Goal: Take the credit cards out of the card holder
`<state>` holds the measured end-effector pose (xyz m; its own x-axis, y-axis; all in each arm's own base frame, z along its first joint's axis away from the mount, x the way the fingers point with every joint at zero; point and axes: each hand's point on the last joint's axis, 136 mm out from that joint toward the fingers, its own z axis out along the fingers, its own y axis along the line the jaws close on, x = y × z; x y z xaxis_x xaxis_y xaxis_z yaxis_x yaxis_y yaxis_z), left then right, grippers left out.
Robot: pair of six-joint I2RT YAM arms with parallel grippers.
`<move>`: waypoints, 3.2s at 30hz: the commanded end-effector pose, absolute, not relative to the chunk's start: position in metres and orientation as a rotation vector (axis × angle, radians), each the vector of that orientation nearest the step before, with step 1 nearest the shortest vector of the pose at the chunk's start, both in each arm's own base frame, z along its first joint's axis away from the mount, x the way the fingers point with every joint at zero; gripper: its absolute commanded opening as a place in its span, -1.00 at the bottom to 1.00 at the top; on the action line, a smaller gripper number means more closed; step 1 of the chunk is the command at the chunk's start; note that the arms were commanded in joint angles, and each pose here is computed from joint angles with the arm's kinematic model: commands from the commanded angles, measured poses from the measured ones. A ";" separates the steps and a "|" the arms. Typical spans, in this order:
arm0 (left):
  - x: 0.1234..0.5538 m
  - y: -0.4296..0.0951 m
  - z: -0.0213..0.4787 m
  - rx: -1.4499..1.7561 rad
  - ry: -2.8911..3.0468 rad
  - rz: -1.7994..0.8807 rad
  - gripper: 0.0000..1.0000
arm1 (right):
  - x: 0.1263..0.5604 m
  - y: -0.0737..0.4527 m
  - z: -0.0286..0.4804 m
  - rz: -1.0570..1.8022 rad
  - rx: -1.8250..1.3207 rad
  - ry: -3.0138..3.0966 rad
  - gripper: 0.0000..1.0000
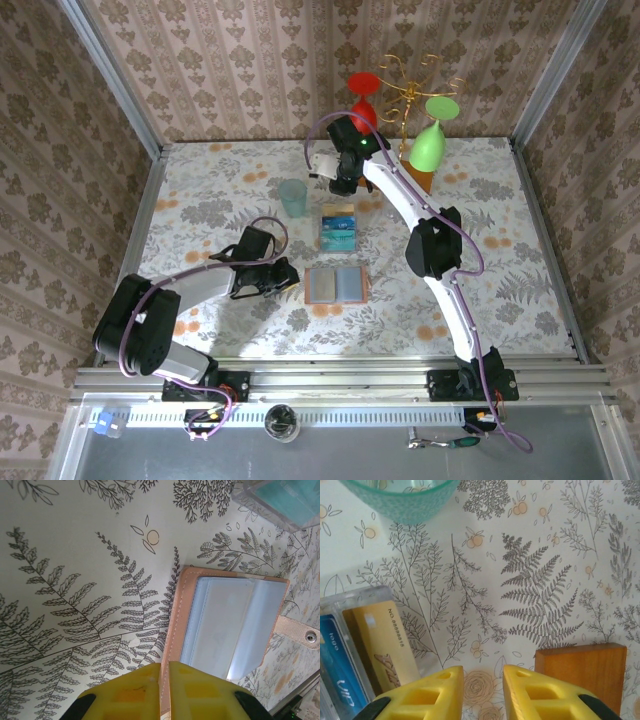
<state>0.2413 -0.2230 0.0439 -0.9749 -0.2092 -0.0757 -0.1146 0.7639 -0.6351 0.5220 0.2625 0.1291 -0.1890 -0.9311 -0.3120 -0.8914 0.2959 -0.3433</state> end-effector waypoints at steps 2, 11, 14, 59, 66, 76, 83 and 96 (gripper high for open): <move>0.238 -0.220 0.045 -0.253 2.821 -1.004 -0.75 | 0.521 0.272 0.129 -0.109 -1.596 2.103 -0.39; 0.235 -0.220 0.043 -0.257 2.826 -1.011 -0.75 | 0.512 0.281 0.107 -0.072 -1.630 2.125 -0.36; 0.235 -0.220 0.043 -0.254 2.824 -1.010 -0.75 | 0.509 0.282 0.103 -0.067 -1.646 2.129 -0.35; 0.232 -0.231 0.046 -0.193 2.773 -1.069 -0.75 | 0.393 0.285 0.179 0.544 -0.672 2.375 -0.36; 0.225 -0.242 0.040 -0.167 2.785 -1.066 -0.78 | 0.352 0.292 0.151 0.742 -0.439 2.530 -0.43; 0.223 -0.251 0.031 -0.152 2.804 -1.070 -0.90 | 0.309 0.301 0.121 0.800 -0.271 2.653 -0.50; 0.222 -0.248 0.027 -0.146 2.826 -1.034 -0.93 | 0.293 0.307 0.103 0.834 -0.212 2.719 -0.57; 0.216 -0.245 0.019 -0.153 2.857 -1.011 -0.95 | 0.280 0.306 0.072 0.834 -0.071 2.855 -0.36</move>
